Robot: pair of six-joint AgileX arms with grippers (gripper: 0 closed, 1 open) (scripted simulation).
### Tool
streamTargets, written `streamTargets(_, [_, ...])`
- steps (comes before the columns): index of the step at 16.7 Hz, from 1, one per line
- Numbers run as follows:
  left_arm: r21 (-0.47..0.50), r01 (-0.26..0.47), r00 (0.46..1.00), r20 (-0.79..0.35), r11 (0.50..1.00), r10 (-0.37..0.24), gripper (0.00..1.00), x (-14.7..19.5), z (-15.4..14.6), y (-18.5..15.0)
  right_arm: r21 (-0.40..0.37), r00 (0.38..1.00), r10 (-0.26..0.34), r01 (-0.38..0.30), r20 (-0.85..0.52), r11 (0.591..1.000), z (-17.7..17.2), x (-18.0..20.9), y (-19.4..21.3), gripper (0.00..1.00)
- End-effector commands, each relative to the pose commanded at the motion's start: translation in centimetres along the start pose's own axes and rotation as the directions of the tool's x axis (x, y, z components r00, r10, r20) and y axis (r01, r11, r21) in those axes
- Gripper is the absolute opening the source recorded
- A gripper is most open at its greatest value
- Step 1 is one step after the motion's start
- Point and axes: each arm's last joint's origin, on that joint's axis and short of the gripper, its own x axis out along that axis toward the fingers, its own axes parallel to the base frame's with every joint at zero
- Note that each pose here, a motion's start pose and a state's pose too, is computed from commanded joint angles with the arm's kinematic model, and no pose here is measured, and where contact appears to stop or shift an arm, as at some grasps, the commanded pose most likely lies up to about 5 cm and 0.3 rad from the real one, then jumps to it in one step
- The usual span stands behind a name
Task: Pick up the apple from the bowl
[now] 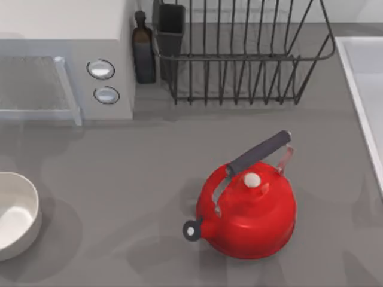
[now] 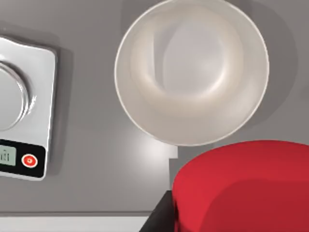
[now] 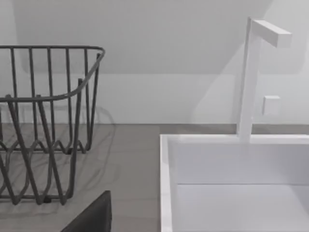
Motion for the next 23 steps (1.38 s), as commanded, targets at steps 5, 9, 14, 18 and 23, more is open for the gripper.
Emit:
streamTargets(5, [-0.002, 0.004, 1.000, -0.016, 1.000, -0.004, 0.00, 3.1, 2.9, -4.8, 0.000, 1.000, 0.000, 0.000, 0.000, 1.000, 0.0, 0.0, 0.0, 1.00])
streamTargets(9, [-0.008, 0.004, 1.000, -0.026, 1.000, -0.005, 0.00, 7.4, 4.2, -13.2, 0.000, 1.000, 0.000, 0.000, 0.000, 1.000, 0.0, 0.0, 0.0, 1.00])
streamTargets(14, [-0.009, 0.005, 1.000, -0.028, 1.000, -0.005, 0.00, 10.8, 3.8, -18.4, 0.000, 1.000, 0.000, 0.000, 0.000, 1.000, 0.0, 0.0, 0.0, 1.00])
streamTargets(18, [-0.011, 0.007, 1.000, -0.025, 1.000, -0.007, 0.00, 10.7, 3.8, -18.3, 0.000, 1.000, 0.000, 0.000, 0.000, 1.000, 0.0, 0.0, 0.0, 1.00])
streamTargets(23, [-0.010, 0.007, 1.000, -0.025, 1.000, -0.007, 0.00, 15.1, 4.1, -18.6, 0.000, 1.000, 0.000, 0.000, 0.000, 1.000, 0.0, 0.0, 0.0, 1.00])
